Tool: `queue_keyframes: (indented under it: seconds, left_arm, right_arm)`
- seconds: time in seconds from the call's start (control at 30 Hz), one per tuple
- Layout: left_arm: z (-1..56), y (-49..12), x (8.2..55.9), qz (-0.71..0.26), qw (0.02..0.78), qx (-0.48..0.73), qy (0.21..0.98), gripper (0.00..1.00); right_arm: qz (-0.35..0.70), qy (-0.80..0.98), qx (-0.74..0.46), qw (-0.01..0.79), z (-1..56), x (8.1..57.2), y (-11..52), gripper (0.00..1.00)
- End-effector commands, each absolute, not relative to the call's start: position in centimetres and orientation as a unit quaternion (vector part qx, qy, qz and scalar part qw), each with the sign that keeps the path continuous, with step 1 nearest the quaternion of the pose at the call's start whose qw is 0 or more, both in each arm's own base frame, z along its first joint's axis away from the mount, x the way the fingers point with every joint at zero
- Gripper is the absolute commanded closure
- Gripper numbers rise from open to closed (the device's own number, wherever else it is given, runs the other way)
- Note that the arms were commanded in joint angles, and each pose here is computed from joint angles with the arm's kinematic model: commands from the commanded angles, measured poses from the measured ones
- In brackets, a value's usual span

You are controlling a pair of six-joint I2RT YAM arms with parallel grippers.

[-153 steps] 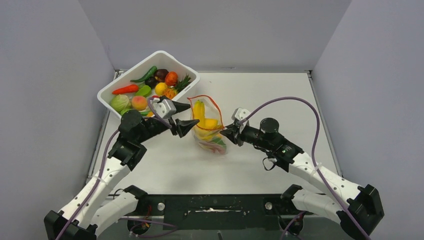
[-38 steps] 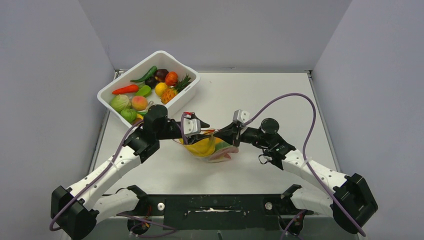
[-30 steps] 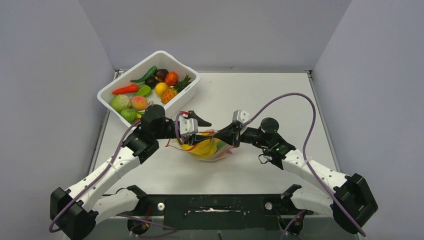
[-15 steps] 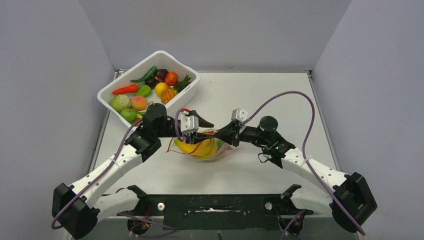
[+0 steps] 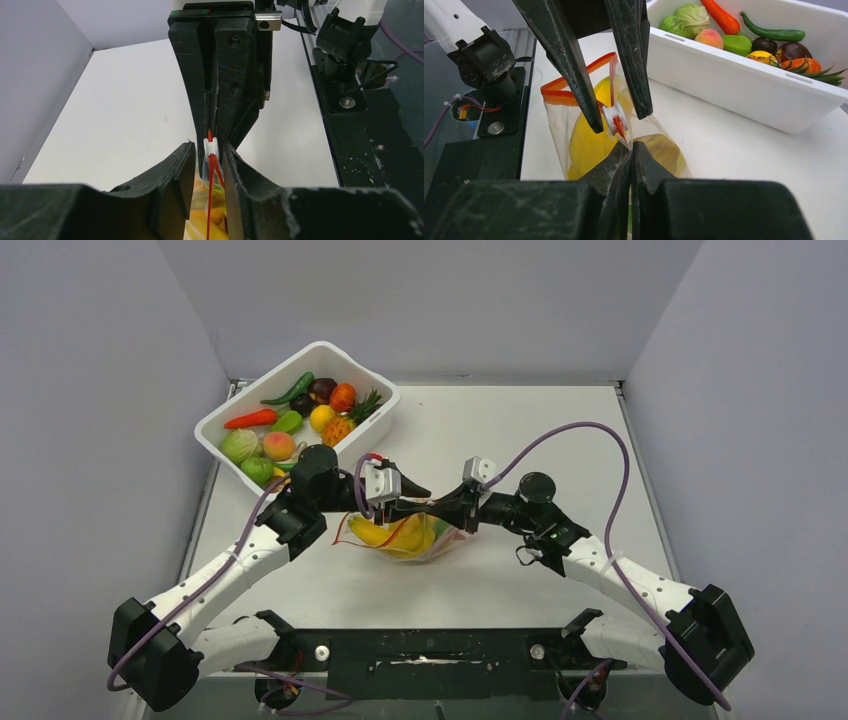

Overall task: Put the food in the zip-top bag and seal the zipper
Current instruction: Zip the zipper food storage bag.

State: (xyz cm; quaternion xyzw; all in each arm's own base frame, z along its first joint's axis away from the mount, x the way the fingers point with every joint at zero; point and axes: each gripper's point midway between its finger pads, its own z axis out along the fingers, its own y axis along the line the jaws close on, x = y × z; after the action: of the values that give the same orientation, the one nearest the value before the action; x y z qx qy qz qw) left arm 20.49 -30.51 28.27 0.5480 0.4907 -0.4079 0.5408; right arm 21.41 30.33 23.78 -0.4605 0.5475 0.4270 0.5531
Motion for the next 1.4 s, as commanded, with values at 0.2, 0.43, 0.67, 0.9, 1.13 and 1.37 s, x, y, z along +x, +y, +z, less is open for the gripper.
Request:
queue_keyframes:
  seconds: [0.2, 0.43, 0.67, 0.9, 1.13, 1.37]
  left_arm:
    - [30.4, -31.3, 20.7, -0.416, 0.561, 0.549, 0.459, 0.82]
    - [31.3, -31.1, 20.7, -0.409, 0.581, 0.545, 0.445, 1.0]
    - [31.7, -31.1, 20.5, -0.414, 0.58, 0.545, 0.442, 1.0]
    - [31.6, -31.3, 20.5, -0.419, 0.573, 0.546, 0.445, 1.0]
    - [30.7, -30.4, 21.0, -0.39, 0.571, 0.549, 0.47, 1.0]
    - [31.2, -28.9, 21.1, -0.38, 0.573, 0.547, 0.478, 1.0]
  right_arm:
    - [0.417, 0.512, -0.452, 0.6, 26.9, 22.3, 30.7, 1.0]
    - [0.41, 0.518, -0.455, 0.597, 26.3, 22.6, 30.7, 0.96]
    - [0.399, 0.521, -0.455, 0.602, 26.5, 23.2, 30.7, 0.7]
    - [0.409, 0.509, -0.459, 0.603, 27.5, 23.2, 31.5, 0.8]
    - [0.418, 0.491, -0.443, 0.623, 28.9, 22.4, 30.8, 1.0]
    - [0.407, 0.496, -0.421, 0.641, 28.9, 22.4, 28.8, 1.0]
